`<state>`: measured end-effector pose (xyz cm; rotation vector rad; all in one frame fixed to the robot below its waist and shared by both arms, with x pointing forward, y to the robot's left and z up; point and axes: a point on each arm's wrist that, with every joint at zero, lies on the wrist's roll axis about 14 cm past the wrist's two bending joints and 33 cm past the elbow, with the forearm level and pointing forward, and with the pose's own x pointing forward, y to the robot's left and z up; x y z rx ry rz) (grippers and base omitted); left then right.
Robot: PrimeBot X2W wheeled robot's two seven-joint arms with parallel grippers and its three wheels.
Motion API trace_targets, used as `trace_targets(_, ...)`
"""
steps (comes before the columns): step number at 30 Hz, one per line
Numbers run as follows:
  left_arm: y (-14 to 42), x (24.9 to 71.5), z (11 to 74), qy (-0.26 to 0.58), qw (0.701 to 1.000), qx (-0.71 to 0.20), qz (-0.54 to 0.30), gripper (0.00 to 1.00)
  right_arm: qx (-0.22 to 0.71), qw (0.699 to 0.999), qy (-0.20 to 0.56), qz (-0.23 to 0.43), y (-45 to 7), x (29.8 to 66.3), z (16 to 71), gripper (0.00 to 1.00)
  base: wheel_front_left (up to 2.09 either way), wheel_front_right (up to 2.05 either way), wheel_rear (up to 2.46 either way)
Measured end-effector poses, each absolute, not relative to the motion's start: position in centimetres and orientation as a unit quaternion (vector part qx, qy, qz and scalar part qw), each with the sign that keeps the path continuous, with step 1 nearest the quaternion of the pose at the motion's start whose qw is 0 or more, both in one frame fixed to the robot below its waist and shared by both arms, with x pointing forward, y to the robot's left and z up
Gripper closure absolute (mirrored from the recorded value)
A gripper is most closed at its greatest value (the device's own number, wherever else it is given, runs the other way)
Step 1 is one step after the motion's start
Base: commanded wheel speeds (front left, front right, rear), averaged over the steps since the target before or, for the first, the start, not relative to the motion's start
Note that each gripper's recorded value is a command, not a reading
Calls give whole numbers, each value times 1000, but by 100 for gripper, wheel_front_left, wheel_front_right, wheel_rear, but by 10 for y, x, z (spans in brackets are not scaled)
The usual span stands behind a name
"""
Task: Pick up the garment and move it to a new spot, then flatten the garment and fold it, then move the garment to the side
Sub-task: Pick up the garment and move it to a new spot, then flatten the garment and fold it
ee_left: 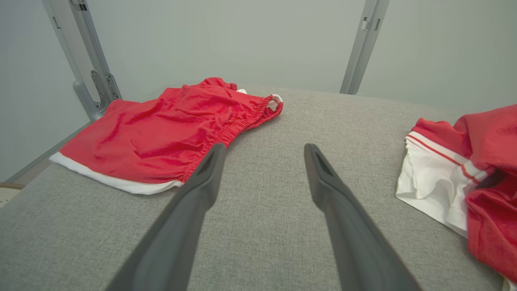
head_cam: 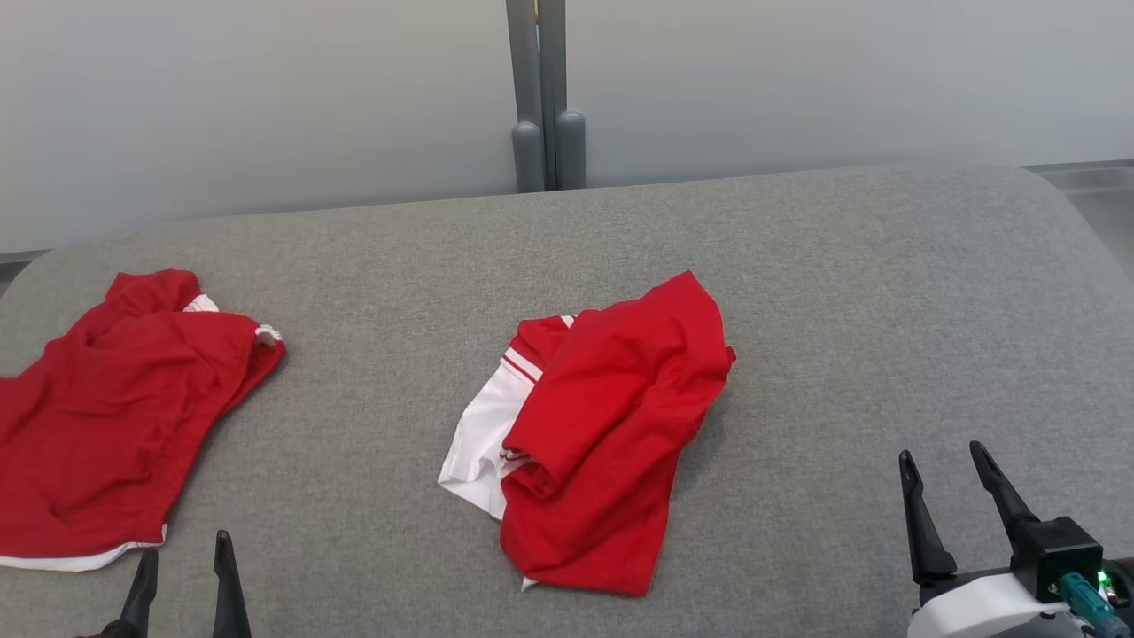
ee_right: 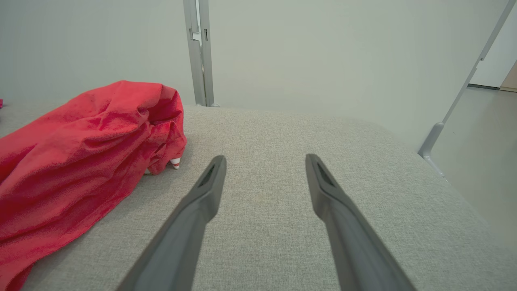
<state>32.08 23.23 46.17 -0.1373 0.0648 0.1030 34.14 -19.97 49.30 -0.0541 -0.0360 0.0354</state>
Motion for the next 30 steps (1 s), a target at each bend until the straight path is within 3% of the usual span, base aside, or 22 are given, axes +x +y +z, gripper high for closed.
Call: trace_targets(30,215,320,459,32,996,-81,15,0,-28,999,-22,27,-194,346,496,0,0,0,0)
